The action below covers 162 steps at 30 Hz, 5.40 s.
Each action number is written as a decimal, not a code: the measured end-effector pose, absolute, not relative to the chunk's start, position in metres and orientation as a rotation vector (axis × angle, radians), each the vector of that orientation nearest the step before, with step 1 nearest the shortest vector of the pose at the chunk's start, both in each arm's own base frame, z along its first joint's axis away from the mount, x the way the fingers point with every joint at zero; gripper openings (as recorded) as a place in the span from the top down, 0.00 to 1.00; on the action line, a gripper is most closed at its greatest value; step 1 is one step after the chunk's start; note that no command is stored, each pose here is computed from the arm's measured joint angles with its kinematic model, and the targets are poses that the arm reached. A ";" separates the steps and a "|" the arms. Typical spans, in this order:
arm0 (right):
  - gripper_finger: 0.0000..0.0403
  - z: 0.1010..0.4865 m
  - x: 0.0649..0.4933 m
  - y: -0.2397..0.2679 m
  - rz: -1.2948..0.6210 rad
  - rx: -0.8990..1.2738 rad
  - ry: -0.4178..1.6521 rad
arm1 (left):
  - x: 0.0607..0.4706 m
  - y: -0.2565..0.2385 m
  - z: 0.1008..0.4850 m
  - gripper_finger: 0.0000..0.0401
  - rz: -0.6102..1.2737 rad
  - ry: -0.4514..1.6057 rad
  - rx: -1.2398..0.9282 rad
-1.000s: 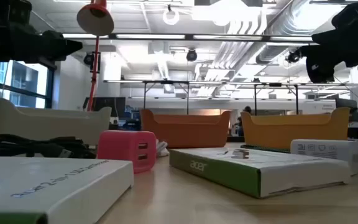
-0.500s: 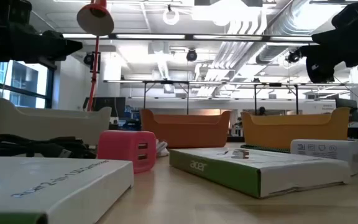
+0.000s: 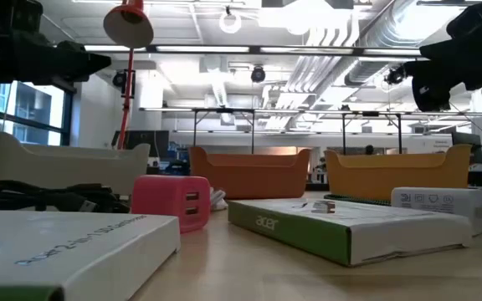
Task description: Pick and place items into bin
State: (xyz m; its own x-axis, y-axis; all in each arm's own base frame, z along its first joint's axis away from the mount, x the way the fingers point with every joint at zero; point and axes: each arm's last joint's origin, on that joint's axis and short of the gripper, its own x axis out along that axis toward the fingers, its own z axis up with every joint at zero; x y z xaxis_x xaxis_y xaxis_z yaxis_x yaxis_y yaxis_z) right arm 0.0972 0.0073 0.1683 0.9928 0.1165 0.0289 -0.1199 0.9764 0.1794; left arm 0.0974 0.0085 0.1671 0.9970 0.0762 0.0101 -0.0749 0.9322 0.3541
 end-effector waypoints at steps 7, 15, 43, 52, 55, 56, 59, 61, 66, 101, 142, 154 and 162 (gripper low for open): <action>0.65 0.168 0.097 0.007 0.119 0.182 -0.018 | 0.097 0.008 0.167 0.38 0.077 0.003 0.362; 0.65 0.168 0.097 0.007 0.120 0.182 -0.018 | 0.097 0.008 0.167 0.38 0.077 0.003 0.363; 0.65 0.170 0.097 0.007 0.127 0.421 -0.022 | 0.096 0.010 0.183 0.38 0.119 -0.180 -0.063; 0.65 0.184 0.096 0.005 0.096 0.764 -0.172 | 0.091 0.009 0.202 0.38 0.111 -0.380 -0.074; 0.65 0.189 0.095 0.003 0.053 0.793 -0.248 | 0.091 0.009 0.201 0.38 0.112 -0.378 -0.073; 0.65 0.190 0.094 0.002 0.040 0.821 -0.268 | 0.091 0.009 0.201 0.38 0.112 -0.377 -0.073; 0.65 0.190 0.094 0.000 -0.006 0.900 -0.300 | 0.091 0.009 0.201 0.38 0.112 -0.371 -0.073; 0.65 0.190 0.094 -0.001 -0.028 0.939 -0.310 | 0.091 0.009 0.201 0.38 0.105 -0.371 -0.075; 0.65 0.190 0.094 -0.002 -0.089 0.901 -0.333 | 0.091 0.008 0.201 0.38 0.047 -0.367 -0.089; 0.65 0.216 0.104 -0.001 -0.054 0.779 -0.422 | 0.116 -0.005 0.203 0.38 -0.183 -0.181 -0.384; 0.65 0.310 0.177 0.005 -0.112 0.273 -0.125 | 0.231 -0.083 0.179 0.38 -0.136 1.086 -0.071; 0.65 0.305 0.177 0.005 -0.118 0.270 -0.074 | 0.232 -0.100 0.158 0.38 0.033 1.110 -0.056; 0.65 0.303 0.177 0.005 -0.118 0.294 -0.061 | 0.242 -0.104 0.138 0.38 0.049 1.133 -0.047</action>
State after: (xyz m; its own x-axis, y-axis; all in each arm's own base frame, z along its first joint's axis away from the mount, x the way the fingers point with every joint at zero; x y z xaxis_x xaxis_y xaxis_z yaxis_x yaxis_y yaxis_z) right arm 0.1774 0.0050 0.3034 0.9912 -0.1253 0.0432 0.1074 0.9503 0.2922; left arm 0.2421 -0.1039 0.1376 0.4227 0.0156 -0.9062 -0.0631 0.9979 -0.0122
